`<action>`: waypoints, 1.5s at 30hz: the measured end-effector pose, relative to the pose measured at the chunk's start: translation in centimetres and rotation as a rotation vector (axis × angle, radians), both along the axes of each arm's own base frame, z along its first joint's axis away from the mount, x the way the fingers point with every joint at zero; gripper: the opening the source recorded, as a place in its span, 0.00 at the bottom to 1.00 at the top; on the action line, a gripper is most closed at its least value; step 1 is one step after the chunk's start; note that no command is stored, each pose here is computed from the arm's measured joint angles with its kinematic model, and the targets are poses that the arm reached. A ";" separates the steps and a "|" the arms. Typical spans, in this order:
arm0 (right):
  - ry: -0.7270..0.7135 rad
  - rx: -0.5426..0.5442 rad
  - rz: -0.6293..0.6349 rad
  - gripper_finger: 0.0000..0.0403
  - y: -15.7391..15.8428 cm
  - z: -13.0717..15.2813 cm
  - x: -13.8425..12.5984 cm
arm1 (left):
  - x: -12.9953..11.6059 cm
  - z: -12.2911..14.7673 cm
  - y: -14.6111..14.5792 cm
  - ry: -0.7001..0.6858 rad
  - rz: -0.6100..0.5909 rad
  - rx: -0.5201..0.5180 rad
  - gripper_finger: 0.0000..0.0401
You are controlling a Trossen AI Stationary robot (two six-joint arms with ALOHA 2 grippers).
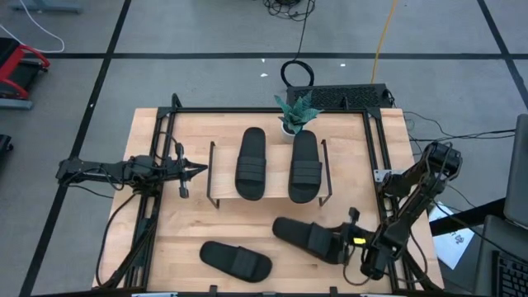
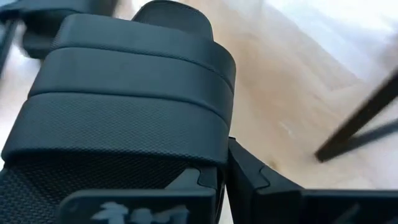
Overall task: Pick and place slides into the shelf
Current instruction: Put the right black slipper under the shelf
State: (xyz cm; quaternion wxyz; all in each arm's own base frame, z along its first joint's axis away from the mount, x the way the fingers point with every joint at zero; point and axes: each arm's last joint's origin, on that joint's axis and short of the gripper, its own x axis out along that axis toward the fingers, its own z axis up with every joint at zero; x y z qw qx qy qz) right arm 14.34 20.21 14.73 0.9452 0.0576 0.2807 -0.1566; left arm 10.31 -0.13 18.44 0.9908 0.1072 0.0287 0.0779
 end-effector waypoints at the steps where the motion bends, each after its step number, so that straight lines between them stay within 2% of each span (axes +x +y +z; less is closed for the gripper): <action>1: -0.006 0.016 -0.019 0.00 -0.1 0.1 0.1 | 0.0 0.0 0.0 0.000 0.001 0.000 0.05; 9: -0.008 0.117 -0.153 0.00 -1.3 0.1 1.8 | 0.0 0.2 0.0 -0.025 0.000 -0.003 0.05; 15: 0.066 0.130 -0.239 0.00 -1.8 -1.8 2.4 | 0.0 0.3 0.0 -0.036 0.000 -0.005 0.05; 22: 0.086 0.088 -0.334 0.00 -1.7 -4.2 3.7 | 0.0 0.3 0.0 -0.037 0.000 -0.007 0.05; 26: 0.107 0.054 -0.386 0.00 -1.6 -4.4 4.7 | 0.0 0.3 0.0 -0.039 0.001 -0.012 0.05; 31: 0.153 0.000 -0.509 0.00 -1.9 -4.1 5.1 | 0.0 0.4 0.0 -0.039 0.000 -0.013 0.05; 37: 0.141 0.012 -0.627 0.00 -1.8 -4.1 5.3 | 0.0 0.4 0.0 -0.040 0.001 -0.014 0.05; 45: 0.119 0.043 -0.686 0.01 -2.0 -4.7 5.9 | 0.0 0.4 0.0 -0.047 -0.005 -0.015 0.05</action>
